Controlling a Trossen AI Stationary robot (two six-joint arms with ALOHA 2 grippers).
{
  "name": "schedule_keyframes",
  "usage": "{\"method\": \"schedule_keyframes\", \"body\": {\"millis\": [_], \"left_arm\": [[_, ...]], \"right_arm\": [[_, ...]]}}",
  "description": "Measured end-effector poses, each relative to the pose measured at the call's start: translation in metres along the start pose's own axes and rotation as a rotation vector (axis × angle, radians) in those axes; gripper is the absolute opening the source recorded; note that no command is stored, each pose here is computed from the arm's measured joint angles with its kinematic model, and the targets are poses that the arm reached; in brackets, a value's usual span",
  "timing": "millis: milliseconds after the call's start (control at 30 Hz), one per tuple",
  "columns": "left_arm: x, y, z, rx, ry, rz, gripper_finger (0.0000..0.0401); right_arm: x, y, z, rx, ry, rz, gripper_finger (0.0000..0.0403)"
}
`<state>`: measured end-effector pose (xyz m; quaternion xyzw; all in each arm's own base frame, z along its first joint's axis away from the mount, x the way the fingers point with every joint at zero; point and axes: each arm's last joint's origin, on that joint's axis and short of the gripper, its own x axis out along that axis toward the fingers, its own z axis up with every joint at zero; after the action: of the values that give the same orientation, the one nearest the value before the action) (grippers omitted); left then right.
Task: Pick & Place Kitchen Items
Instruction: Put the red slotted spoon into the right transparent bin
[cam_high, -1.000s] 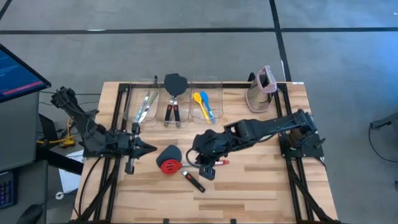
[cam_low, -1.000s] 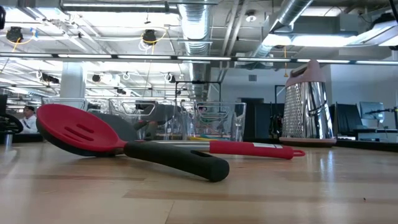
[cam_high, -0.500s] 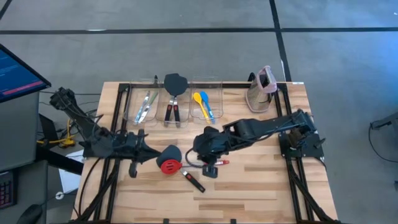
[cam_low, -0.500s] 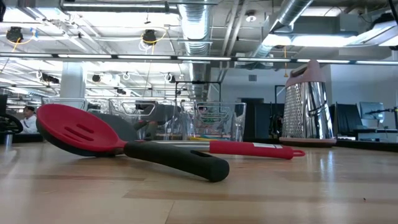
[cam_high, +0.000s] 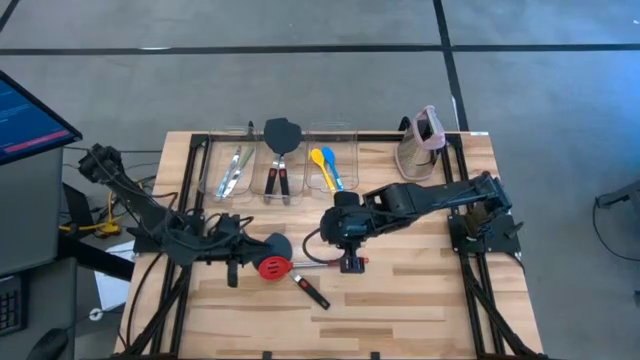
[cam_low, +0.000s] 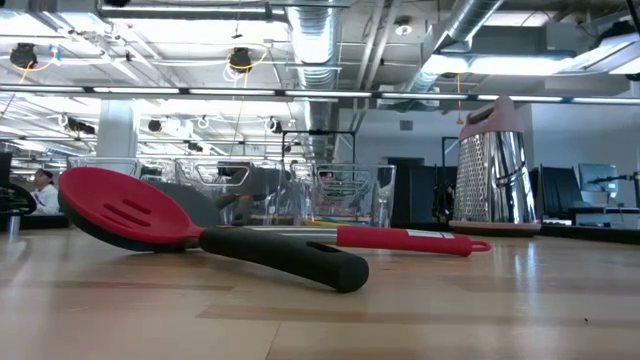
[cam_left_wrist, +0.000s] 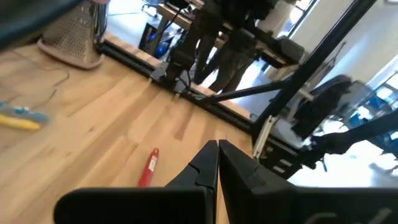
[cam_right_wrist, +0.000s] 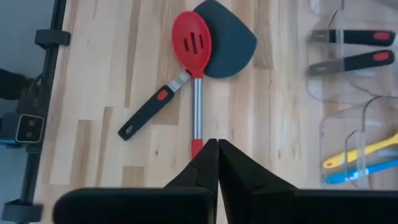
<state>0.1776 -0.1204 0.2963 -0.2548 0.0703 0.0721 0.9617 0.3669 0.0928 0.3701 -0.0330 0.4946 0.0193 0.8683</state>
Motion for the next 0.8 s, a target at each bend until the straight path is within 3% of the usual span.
{"method": "schedule_keyframes", "body": {"millis": [133, 233, 467, 667, 800], "left_arm": [[0.003, -0.012, 0.016, 0.076, 0.056, 0.058, 0.0001], [0.002, -0.015, 0.022, 0.045, 0.167, 0.117, 0.0001], [0.007, -0.013, -0.001, -0.138, 0.491, 0.207, 0.0000], [0.011, -0.006, -0.027, -0.201, 0.733, 0.345, 0.0000], [0.016, -0.006, -0.037, -0.202, 0.775, 0.381, 0.0001]], "right_arm": [[-0.012, -0.007, 0.002, -0.051, -0.053, 0.009, 0.0002], [-0.022, -0.012, 0.003, -0.072, -0.095, 0.019, 0.0002], [-0.045, -0.019, 0.000, -0.127, -0.158, 0.011, 0.0002], [-0.057, -0.023, -0.001, -0.153, -0.196, 0.005, 0.0001], [-0.058, -0.025, -0.002, -0.163, -0.194, 0.002, 0.0001]]}}
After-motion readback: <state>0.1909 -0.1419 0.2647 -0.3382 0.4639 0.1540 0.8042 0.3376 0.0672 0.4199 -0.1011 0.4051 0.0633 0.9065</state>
